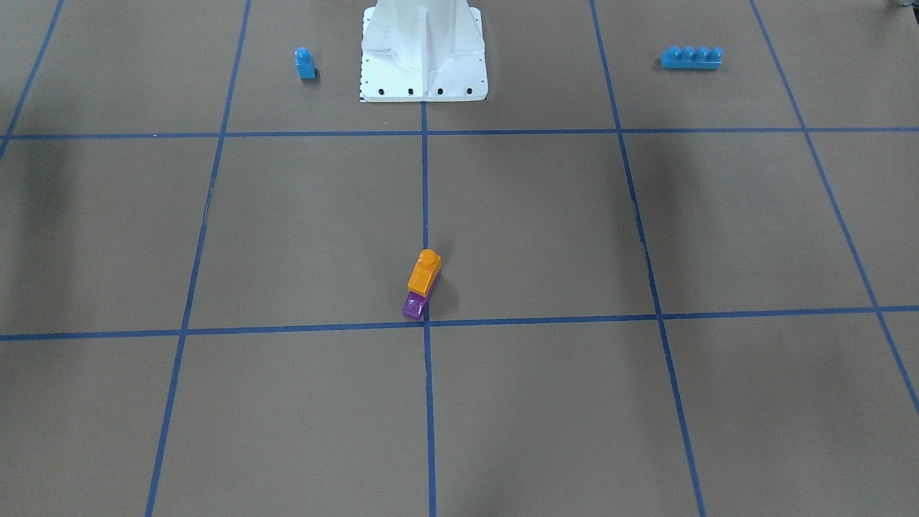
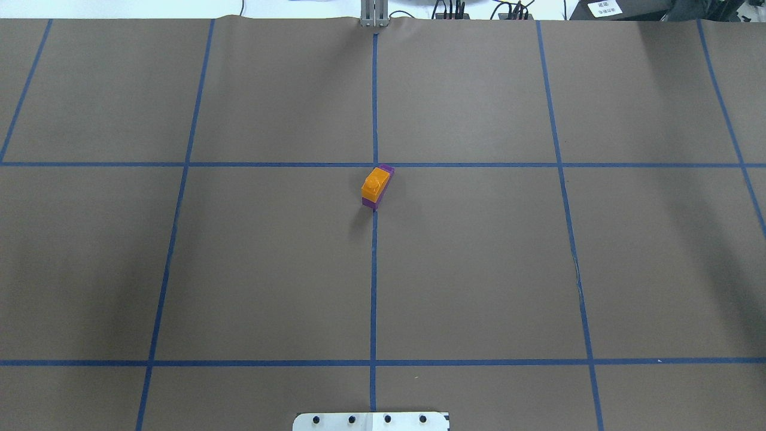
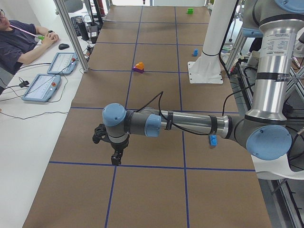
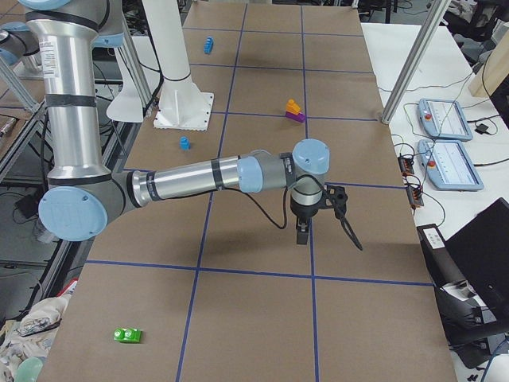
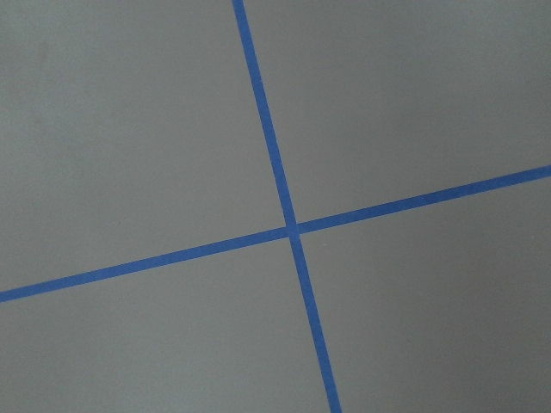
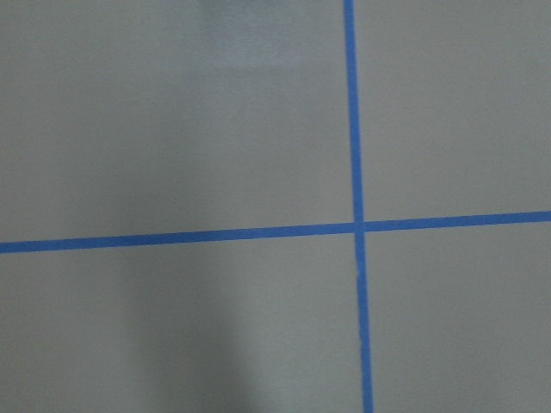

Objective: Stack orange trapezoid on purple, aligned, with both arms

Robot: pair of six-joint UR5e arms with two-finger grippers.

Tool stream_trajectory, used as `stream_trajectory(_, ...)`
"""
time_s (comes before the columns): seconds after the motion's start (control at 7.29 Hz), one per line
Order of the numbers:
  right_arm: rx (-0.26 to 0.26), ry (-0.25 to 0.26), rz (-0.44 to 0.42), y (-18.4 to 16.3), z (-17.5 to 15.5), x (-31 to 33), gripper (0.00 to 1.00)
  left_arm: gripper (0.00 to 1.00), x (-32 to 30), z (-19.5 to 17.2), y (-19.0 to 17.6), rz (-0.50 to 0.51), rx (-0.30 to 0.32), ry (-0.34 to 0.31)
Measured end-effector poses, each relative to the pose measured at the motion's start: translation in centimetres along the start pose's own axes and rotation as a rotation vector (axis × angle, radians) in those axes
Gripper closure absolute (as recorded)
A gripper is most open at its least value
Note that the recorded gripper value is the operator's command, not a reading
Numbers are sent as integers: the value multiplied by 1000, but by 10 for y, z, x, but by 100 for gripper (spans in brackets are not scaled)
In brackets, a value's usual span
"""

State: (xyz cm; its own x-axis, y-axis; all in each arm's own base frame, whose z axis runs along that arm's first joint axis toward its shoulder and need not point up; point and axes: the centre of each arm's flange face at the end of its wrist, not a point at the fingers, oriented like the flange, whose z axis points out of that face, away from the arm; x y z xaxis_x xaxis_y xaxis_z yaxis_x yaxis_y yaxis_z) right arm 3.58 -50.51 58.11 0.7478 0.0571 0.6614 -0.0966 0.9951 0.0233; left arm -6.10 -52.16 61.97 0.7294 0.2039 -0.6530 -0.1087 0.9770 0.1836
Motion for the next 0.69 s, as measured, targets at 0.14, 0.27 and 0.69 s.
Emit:
stream_trajectory(0.14, 2, -3, -19, 12, 11, 21, 0, 0, -2, 2, 2, -5, -5, -4)
stream_trajectory(0.27, -2, -6, -23, 20, 16, 31, 0, 0, -4, 3, 4, -9, -9, -6)
stream_trajectory(0.69, -30, -57, -5, 34, 23, 37, 0, 0, -10, 12, 20, -31, -30, 2)
